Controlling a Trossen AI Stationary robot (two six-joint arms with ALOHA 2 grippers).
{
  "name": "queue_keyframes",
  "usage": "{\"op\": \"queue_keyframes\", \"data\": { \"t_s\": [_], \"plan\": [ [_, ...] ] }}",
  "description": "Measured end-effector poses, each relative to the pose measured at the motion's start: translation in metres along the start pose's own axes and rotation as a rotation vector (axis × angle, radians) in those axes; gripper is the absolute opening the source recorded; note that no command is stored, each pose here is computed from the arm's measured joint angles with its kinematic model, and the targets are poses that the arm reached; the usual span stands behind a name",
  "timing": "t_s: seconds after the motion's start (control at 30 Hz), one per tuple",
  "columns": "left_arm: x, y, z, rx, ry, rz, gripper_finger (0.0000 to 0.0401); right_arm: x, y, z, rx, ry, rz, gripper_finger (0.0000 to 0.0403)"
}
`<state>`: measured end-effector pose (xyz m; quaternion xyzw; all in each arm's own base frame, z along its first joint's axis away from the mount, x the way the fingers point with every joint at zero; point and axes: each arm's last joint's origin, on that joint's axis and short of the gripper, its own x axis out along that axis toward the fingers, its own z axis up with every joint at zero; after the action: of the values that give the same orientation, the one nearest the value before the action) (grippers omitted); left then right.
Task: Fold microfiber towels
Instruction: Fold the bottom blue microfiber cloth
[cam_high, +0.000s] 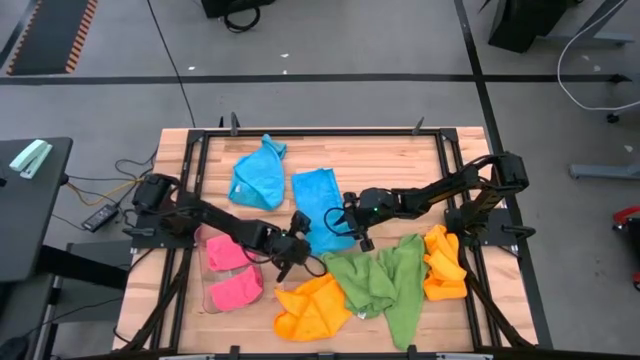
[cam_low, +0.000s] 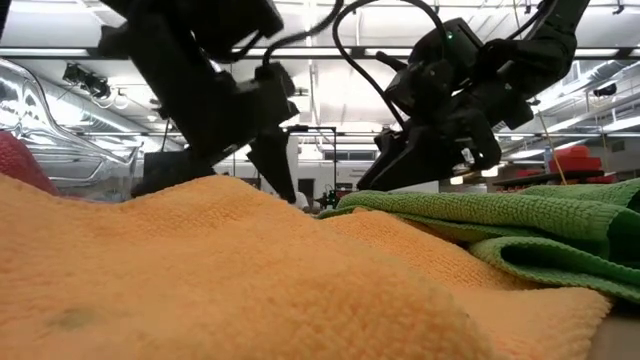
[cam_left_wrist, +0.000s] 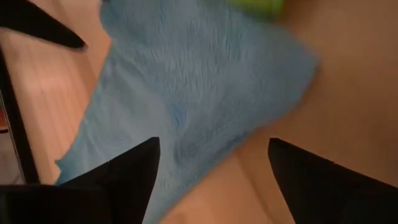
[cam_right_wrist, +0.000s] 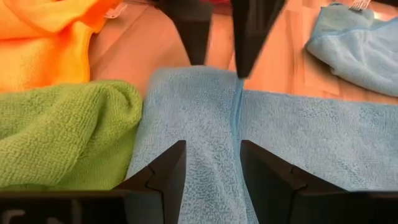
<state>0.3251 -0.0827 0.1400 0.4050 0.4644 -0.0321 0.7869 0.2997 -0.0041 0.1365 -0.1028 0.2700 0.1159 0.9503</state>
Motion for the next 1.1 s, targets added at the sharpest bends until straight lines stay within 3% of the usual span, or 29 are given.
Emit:
{"op": "queue_keyframes", "data": {
  "t_s": [0.23, 0.5, 0.83, 0.97, 1.1],
  "plan": [
    [0.017, -0.005, -0.001, 0.170, 0.033, 0.016, 0.0281, 0.000, 0.001, 0.000, 0.001, -0.003, 0.006, 0.0161],
    [0.017, -0.009, 0.003, 0.356, 0.042, 0.069, 0.0266, 0.000, 0.001, 0.001, 0.001, -0.007, 0.004, 0.0161],
    [0.024, 0.001, -0.004, 0.320, -0.019, -0.047, 0.0210, 0.000, 0.001, 0.001, 0.007, -0.017, 0.022, 0.0161],
    [0.026, 0.003, -0.006, 0.249, -0.023, -0.063, 0.0161, 0.000, 0.003, 0.002, -0.006, -0.019, 0.029, 0.0161],
    [0.028, 0.004, -0.008, 0.097, -0.019, -0.076, 0.0093, 0.001, 0.003, 0.002, -0.008, -0.019, 0.030, 0.0161]
  ]
}}
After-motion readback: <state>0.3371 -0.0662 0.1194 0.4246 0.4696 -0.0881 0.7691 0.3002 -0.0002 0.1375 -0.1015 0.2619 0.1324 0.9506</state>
